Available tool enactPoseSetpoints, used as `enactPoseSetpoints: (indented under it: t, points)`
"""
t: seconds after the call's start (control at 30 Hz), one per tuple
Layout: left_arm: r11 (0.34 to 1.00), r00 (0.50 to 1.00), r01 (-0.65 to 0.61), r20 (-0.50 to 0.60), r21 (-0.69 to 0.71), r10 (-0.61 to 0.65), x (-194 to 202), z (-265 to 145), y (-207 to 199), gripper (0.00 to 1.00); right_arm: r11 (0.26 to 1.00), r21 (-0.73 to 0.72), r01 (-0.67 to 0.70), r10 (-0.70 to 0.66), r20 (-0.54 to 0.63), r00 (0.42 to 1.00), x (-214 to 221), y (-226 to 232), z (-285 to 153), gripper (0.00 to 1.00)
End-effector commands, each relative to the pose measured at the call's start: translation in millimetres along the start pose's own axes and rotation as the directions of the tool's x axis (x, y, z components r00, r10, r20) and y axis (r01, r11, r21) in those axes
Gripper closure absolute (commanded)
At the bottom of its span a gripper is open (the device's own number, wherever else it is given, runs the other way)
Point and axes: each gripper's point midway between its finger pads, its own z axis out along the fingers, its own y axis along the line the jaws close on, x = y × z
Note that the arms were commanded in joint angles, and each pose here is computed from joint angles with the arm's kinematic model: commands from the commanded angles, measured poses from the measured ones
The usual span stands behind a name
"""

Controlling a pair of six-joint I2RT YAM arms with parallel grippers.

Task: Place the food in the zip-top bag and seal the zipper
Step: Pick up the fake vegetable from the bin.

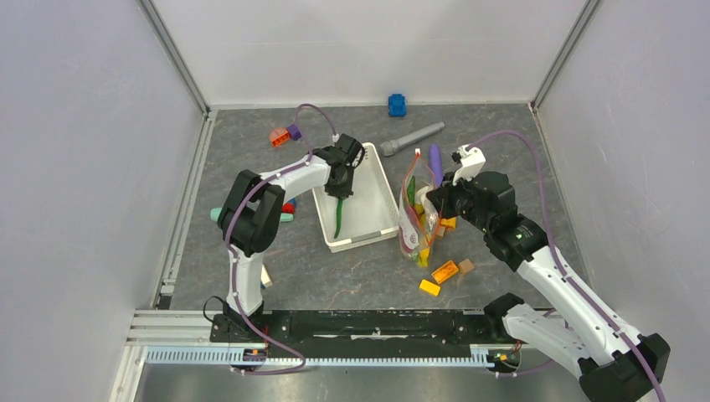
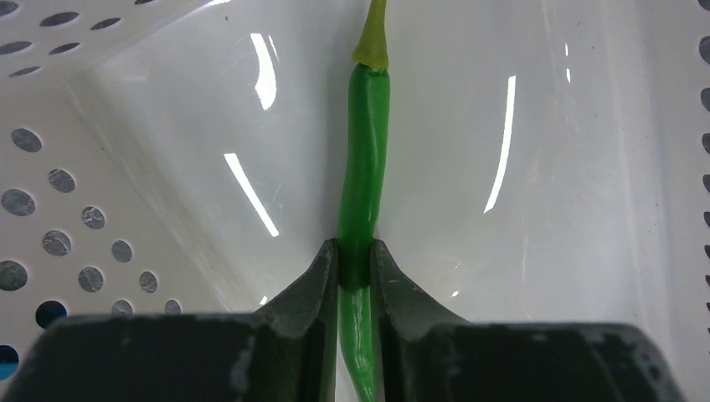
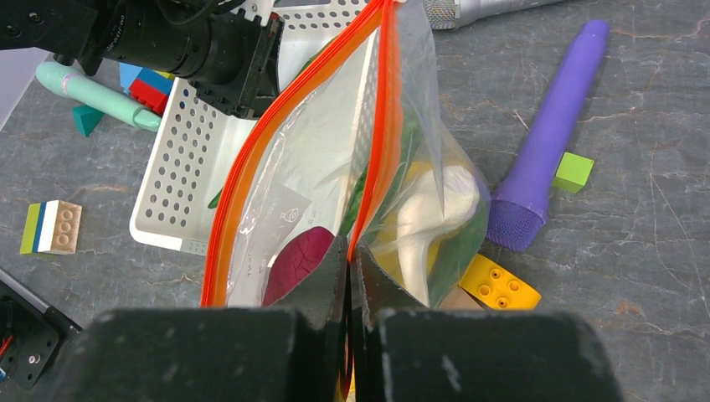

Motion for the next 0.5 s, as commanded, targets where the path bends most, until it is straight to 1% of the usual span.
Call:
enactPoseSetpoints:
  t: [0.0,0.07,0.2,0.3,0.37,0.47]
  points:
    - [0.999,0.999,-0.034,-0.001,0.003,0.034,-4,-2,1,0.92,1.0,0.002,-0.002,0.002,0.056,0.998,-17,2,-3,0.98]
    - [0.999,0.999,-0.032,0.012,0.003,0.032,-7,-7,2,0.98,1.0,0.0,-0.002,0.002,0.06,0.998,-17,3,-4,0.98]
    - [1.0,0.996,-0.009,0.085,0.024,0.007,-22,-29,1,0.98,1.0,0.001,-0.003,0.003,0.061,0.998,-18,2,-4,0.98]
    - [0.995,0.984,0.022,0.172,0.094,-0.038,-39,-57,-8,0.98,1.0,0.002,-0.004,0.004,0.061,0.998,-18,2,-4,0.98]
    - [0.985,0.967,0.025,0.247,0.173,-0.068,-52,-80,-21,0.98,1.0,0.001,-0.003,0.003,0.061,0.998,-18,3,-4,0.98]
    - [0.966,0.924,0.006,0.367,0.257,-0.103,-71,-119,-34,0.98,1.0,-0.006,-0.002,0.003,0.062,0.998,-19,4,-4,0.98]
